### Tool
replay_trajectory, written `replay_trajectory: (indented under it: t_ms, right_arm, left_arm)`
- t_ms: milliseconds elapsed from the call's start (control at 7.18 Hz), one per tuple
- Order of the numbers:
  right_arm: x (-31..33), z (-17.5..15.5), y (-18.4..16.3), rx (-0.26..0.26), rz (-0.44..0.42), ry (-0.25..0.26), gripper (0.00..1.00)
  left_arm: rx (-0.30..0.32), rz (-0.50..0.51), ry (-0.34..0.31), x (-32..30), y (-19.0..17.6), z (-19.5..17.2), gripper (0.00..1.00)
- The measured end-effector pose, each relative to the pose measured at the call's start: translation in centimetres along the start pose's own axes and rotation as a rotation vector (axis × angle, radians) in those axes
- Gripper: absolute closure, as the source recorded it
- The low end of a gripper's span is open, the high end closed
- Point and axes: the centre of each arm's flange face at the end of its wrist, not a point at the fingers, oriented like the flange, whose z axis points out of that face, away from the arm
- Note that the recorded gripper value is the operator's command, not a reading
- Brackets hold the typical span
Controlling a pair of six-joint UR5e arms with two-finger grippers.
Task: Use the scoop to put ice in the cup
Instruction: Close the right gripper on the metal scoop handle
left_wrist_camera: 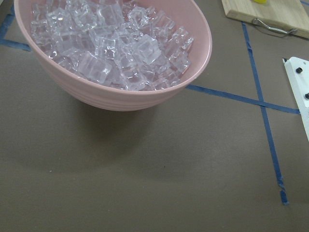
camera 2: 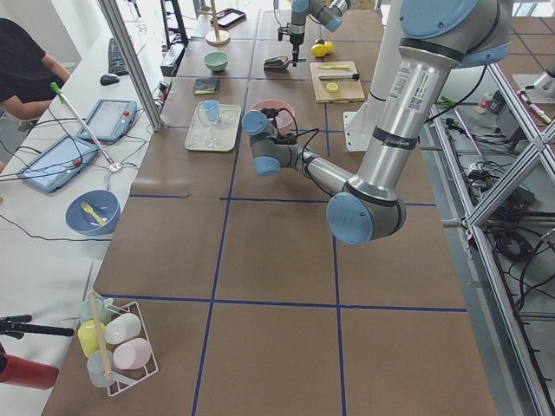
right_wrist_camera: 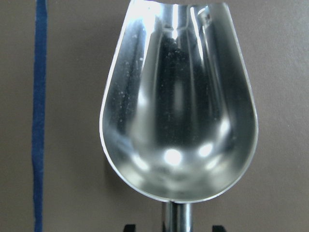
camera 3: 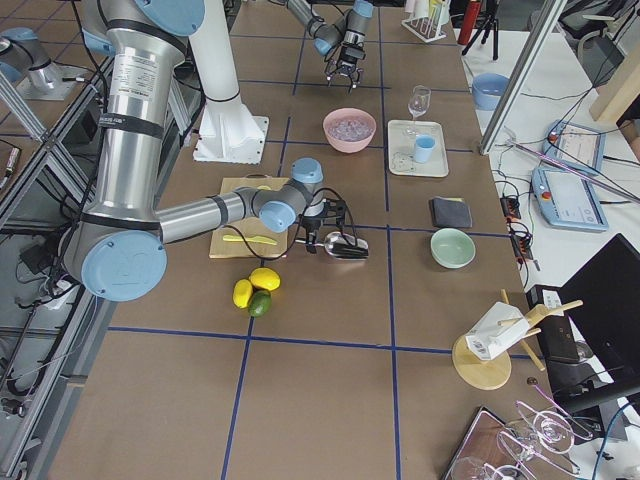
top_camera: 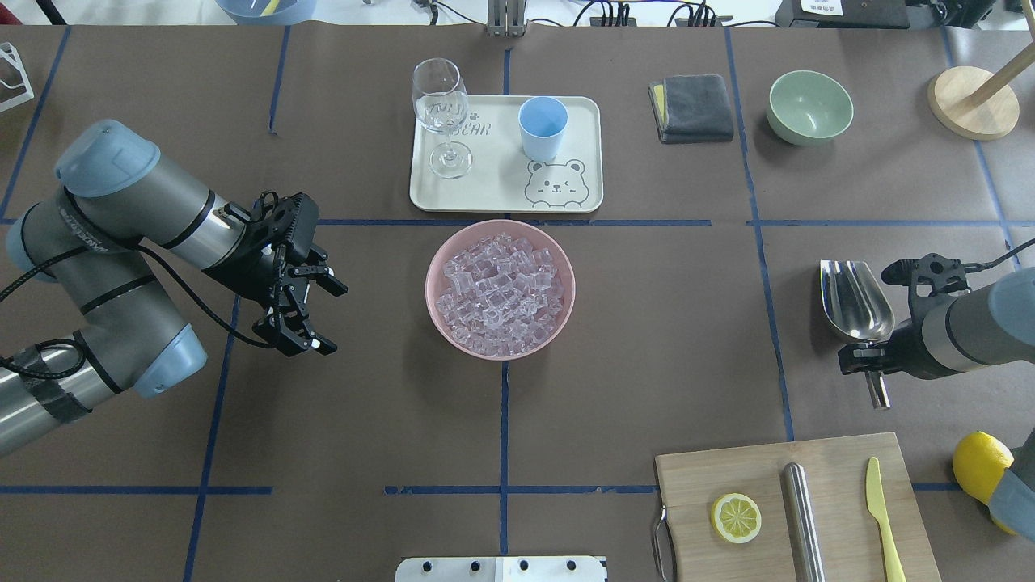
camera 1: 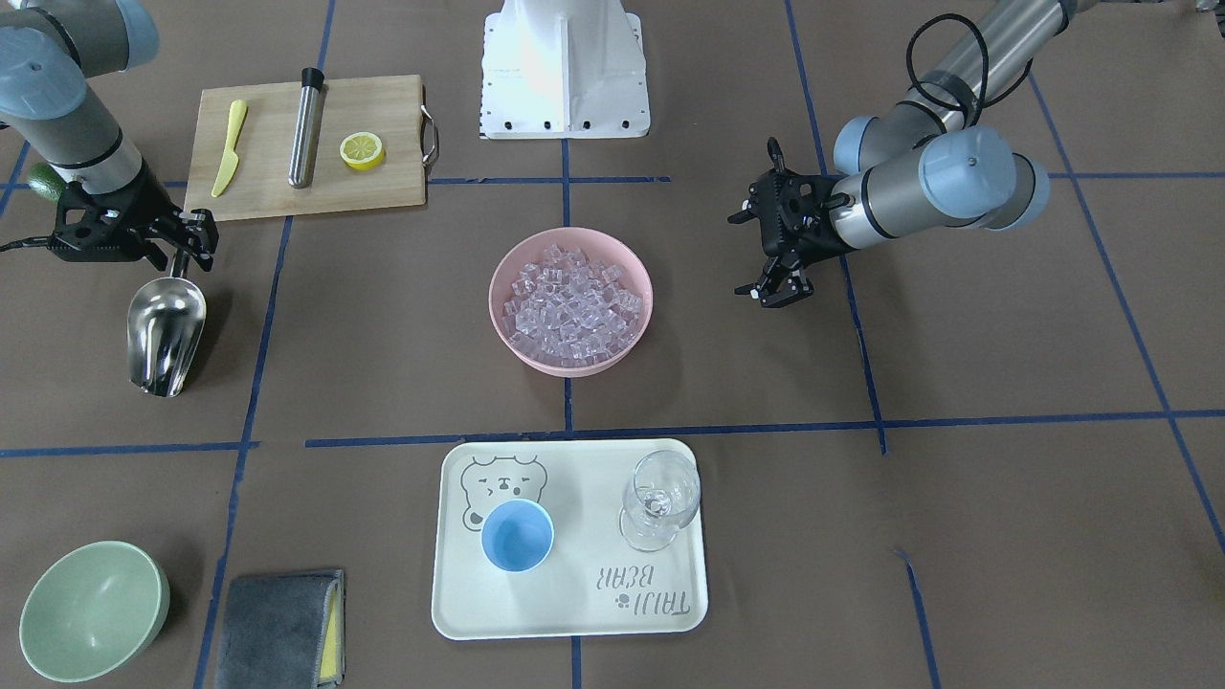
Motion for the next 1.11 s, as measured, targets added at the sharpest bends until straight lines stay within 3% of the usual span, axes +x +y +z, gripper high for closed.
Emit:
replay_trajectory:
  t_ms: [279, 557, 975, 1114]
  right_arm:
    - [-0.1, 0.1, 0.2, -0.003, -0.004, 0.001, 0.65]
    - [0.0, 0.1, 0.2, -0.002, -0.003, 0.004, 1.0]
    - [0.1, -0.4, 0.2, 0.005, 0.0, 0.002, 1.0]
    - [-0.1, -1.9, -0.3, 0.029, 0.005, -0.015, 1.0]
  left_arm:
    - [-0.001, -0.001, 0.001, 0.0, 0.0, 0.0, 0.0]
    - [-0.003, -0.003, 0.001, 0.0, 0.1, 0.1, 0.0]
    - [-0.009, -0.01, 0.002, -0.3, 0.4, 0.4, 0.0]
    - [-0.009, -0.01, 0.002, -0.2, 0.4, 0.4, 0.0]
